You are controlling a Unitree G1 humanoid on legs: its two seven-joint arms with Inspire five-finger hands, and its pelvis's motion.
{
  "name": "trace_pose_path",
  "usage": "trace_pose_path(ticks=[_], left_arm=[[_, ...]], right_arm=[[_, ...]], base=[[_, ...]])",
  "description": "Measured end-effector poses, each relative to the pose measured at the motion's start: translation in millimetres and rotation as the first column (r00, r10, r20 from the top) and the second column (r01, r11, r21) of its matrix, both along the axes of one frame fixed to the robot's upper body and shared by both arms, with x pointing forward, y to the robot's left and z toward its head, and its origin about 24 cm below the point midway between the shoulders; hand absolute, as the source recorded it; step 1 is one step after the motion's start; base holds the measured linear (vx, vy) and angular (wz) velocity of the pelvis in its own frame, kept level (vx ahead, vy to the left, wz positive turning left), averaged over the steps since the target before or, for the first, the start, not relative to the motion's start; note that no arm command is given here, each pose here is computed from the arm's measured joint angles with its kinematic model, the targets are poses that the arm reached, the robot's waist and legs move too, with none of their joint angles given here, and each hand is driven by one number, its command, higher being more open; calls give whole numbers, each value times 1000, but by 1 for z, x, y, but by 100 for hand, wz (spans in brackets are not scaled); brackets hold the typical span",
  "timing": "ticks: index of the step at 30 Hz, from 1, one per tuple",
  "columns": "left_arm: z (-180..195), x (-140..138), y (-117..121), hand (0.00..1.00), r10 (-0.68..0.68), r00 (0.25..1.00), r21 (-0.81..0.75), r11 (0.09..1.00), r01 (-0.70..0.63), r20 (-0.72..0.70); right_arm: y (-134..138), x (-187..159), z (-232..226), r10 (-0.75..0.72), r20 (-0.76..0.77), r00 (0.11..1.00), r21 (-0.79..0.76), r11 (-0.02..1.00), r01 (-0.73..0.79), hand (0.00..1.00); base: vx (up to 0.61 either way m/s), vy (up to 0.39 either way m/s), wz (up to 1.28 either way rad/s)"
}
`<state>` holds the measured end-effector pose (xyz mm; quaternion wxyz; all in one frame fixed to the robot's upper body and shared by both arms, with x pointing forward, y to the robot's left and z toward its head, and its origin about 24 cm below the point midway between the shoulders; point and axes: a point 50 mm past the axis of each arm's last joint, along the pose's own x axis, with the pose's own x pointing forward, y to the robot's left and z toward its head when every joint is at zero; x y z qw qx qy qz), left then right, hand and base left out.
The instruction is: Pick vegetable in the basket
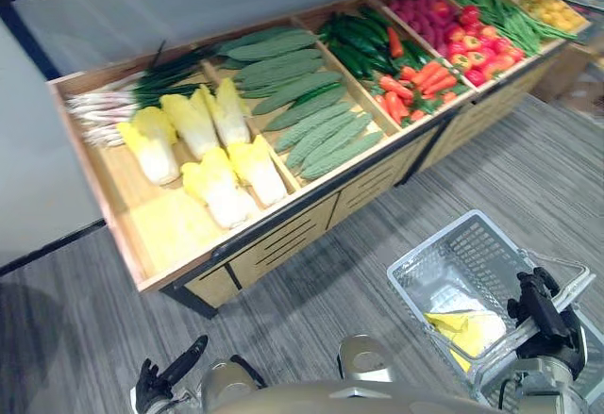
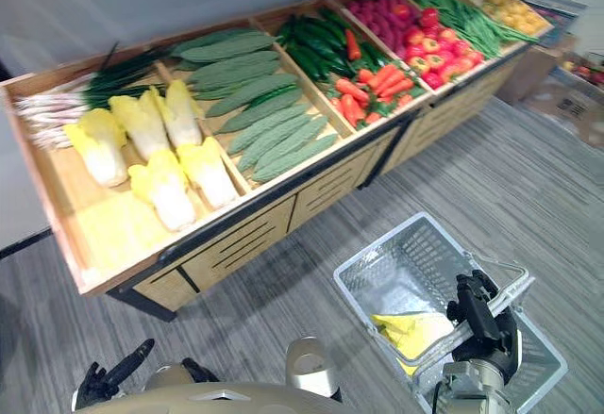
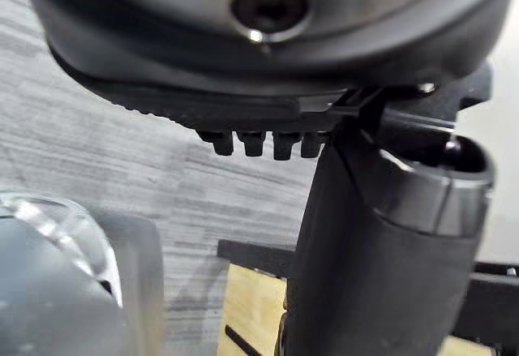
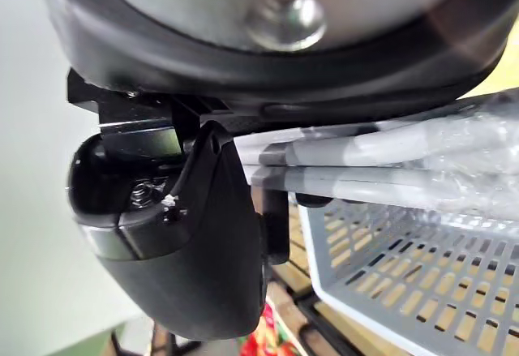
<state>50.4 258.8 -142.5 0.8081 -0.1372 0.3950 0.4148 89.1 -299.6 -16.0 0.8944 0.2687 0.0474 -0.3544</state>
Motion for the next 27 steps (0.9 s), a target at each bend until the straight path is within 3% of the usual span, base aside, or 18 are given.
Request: trace_pose_path(ticks=[6, 10, 13, 21, 27], left_arm=[[12, 36, 18, 100, -104, 993, 70, 992, 100, 47], [20, 44, 23, 100, -101, 990, 100, 991, 92, 94], [13, 43, 6, 100, -91, 991, 53, 995, 86, 103], [-4, 11, -19, 100, -49, 999, -46, 998, 49, 7], [-8, -4, -25, 100, -81, 996, -67, 995, 79, -28]], right_arm=[[13, 10, -4, 32, -1, 999, 28, 999, -32, 0], [15, 42, 4, 111, 45, 993, -2, 994, -111, 0], [15, 64, 10, 189, 45, 981, -37, 982, -187, 0], [11, 70, 18, 240, 72, 968, -76, 969, -235, 0], [9, 51, 15, 236, 32, 971, -79, 969, -233, 0]], base=[[-110, 70, -111], [-14, -63, -109], [42, -143, -59], [95, -151, 5], [99, -47, -8]])
